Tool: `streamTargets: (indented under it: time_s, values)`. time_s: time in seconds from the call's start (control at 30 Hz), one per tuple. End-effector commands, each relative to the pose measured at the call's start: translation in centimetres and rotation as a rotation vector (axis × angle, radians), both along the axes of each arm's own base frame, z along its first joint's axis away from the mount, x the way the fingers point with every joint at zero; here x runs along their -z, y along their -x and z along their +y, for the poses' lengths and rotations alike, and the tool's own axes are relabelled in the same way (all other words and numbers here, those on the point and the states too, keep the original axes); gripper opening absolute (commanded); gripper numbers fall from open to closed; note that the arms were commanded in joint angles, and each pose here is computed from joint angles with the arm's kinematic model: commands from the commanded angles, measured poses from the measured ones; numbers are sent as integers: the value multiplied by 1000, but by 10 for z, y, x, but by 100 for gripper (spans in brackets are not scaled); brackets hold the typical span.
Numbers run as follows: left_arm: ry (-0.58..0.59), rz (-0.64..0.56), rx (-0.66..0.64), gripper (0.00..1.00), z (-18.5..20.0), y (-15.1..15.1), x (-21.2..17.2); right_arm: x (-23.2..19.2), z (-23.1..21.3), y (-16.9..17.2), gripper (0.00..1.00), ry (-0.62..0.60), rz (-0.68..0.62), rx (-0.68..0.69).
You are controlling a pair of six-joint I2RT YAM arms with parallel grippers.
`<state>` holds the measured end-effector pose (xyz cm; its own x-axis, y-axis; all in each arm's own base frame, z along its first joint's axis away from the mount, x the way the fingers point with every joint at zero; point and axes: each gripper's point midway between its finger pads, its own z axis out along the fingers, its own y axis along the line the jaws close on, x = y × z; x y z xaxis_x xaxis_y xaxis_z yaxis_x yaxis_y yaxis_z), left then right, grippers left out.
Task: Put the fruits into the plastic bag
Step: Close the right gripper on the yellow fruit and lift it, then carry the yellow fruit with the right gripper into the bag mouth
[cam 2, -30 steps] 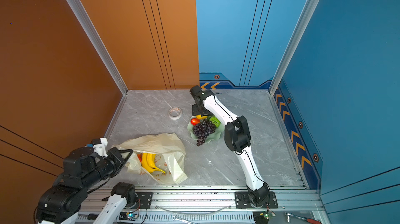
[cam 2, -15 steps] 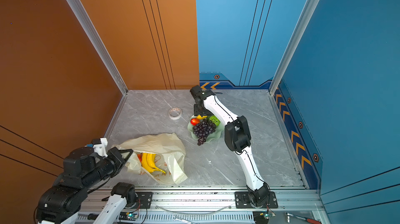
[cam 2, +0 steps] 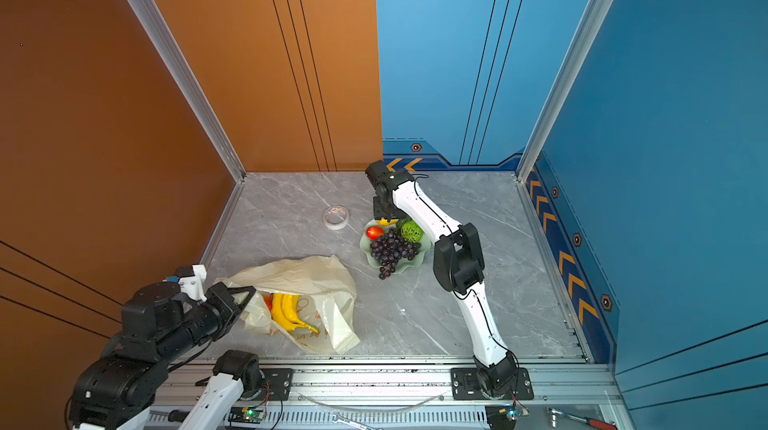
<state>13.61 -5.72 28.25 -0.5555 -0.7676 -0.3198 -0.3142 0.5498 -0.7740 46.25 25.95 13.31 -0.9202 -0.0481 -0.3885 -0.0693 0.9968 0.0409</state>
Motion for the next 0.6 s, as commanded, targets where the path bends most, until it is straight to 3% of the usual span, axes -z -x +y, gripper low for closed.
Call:
streamTargets:
  time_s: [0.0,0.3,0.57]
  values:
    - [-8,-8,0,0,1,2,-3,-43,-15,3,54,-2,-63,10]
    - [-11,-20,1,0,2,2,-7,-103,-24,14,53,-121,-137,13]
    - [-12,-37,7,0,1,3,-12,-188,-31,48,53,-424,-208,-35]
